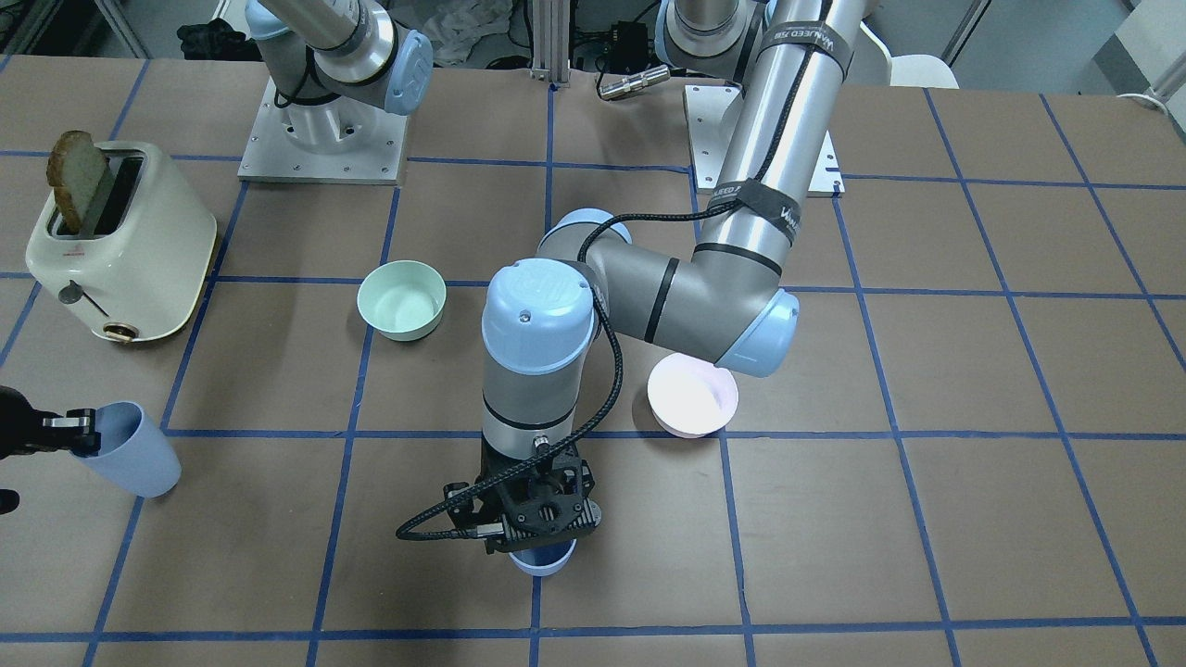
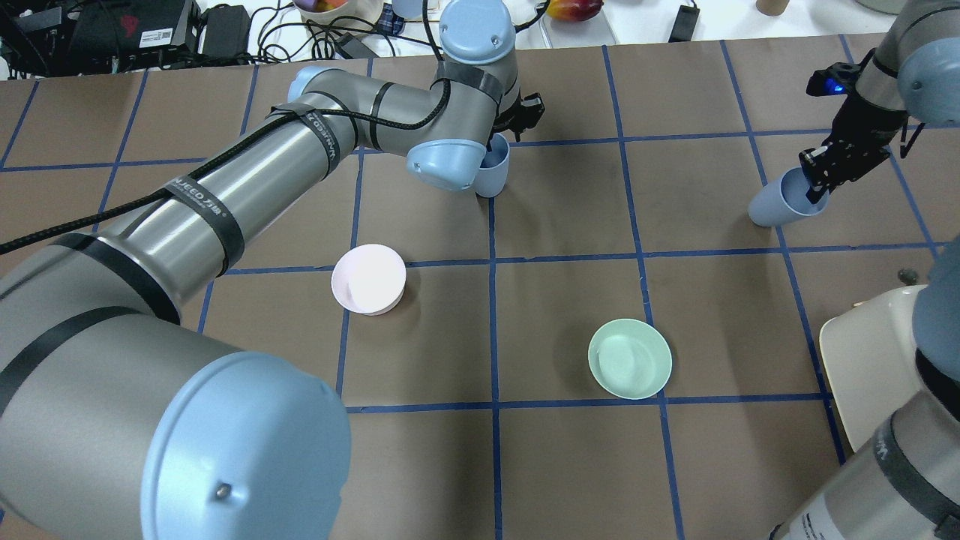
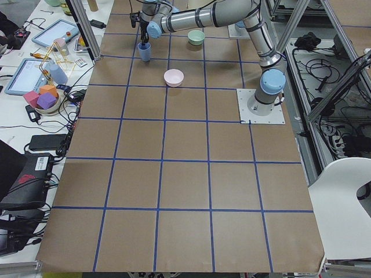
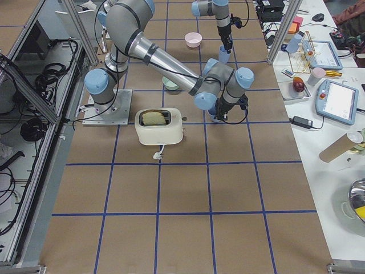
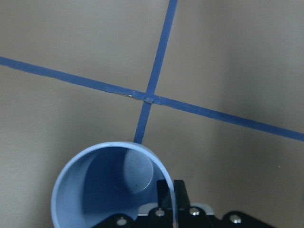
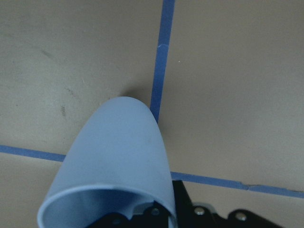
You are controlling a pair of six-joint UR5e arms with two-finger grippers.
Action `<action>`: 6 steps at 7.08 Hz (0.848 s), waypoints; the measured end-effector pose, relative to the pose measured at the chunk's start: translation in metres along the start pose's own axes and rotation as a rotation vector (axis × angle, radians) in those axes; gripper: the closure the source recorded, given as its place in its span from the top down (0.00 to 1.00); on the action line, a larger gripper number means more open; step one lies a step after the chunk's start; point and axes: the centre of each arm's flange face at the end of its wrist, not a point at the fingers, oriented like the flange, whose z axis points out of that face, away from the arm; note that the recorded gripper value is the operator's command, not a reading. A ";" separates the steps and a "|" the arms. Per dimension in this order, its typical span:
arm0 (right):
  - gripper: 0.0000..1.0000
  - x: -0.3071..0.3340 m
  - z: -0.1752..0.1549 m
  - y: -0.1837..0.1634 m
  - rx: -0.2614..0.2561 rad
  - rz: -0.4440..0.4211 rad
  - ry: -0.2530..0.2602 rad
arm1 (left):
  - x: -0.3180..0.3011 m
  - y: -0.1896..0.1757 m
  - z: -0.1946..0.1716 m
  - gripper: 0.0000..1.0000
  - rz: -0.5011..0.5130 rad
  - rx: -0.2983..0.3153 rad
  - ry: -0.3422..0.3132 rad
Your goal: Stack blue cups with both arms
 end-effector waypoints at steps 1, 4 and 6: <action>0.00 -0.003 -0.015 0.004 -0.020 0.010 -0.011 | -0.008 -0.010 -0.023 1.00 -0.012 -0.019 -0.016; 0.00 -0.062 -0.070 0.018 -0.076 0.164 -0.088 | -0.081 -0.023 -0.135 1.00 0.003 -0.265 -0.177; 0.00 -0.166 -0.101 -0.003 -0.044 0.308 -0.064 | -0.129 -0.001 -0.216 1.00 0.156 -0.402 -0.209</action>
